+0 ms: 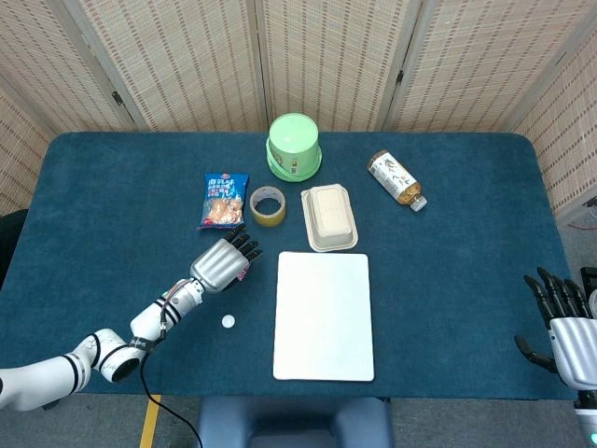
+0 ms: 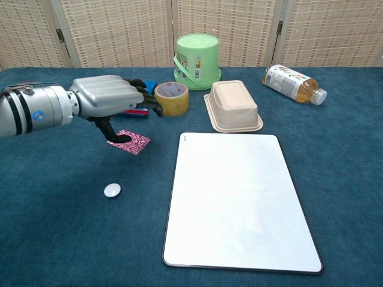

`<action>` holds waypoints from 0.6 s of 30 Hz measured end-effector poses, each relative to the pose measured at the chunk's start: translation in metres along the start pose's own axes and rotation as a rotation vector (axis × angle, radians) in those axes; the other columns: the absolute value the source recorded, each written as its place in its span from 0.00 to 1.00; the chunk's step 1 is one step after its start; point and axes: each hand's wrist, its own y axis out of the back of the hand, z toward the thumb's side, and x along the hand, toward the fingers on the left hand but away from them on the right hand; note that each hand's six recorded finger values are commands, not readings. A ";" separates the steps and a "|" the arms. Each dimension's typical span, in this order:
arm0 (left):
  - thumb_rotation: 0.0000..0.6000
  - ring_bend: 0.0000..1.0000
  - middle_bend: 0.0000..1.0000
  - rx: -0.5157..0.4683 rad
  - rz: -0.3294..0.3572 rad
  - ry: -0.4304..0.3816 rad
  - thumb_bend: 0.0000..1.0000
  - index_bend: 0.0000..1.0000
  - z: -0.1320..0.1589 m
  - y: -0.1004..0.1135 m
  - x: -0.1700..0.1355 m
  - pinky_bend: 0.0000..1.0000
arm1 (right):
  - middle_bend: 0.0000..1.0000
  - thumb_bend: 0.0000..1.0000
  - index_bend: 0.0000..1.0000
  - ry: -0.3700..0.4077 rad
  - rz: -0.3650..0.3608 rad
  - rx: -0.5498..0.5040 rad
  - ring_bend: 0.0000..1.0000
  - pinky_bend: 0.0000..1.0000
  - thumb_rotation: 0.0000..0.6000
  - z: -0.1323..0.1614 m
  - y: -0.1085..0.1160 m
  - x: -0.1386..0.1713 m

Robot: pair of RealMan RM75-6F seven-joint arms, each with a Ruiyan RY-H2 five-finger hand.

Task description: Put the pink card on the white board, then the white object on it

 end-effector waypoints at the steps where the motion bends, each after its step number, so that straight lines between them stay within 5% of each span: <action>1: 1.00 0.17 0.21 0.003 -0.011 0.005 0.40 0.23 -0.001 -0.002 0.003 0.02 | 0.01 0.28 0.00 -0.001 0.000 -0.001 0.02 0.00 1.00 0.000 0.000 0.000; 18: 1.00 0.17 0.21 0.037 -0.144 0.066 0.39 0.23 -0.015 -0.025 0.014 0.00 | 0.01 0.29 0.00 -0.014 -0.005 0.004 0.02 0.00 1.00 -0.003 0.003 0.003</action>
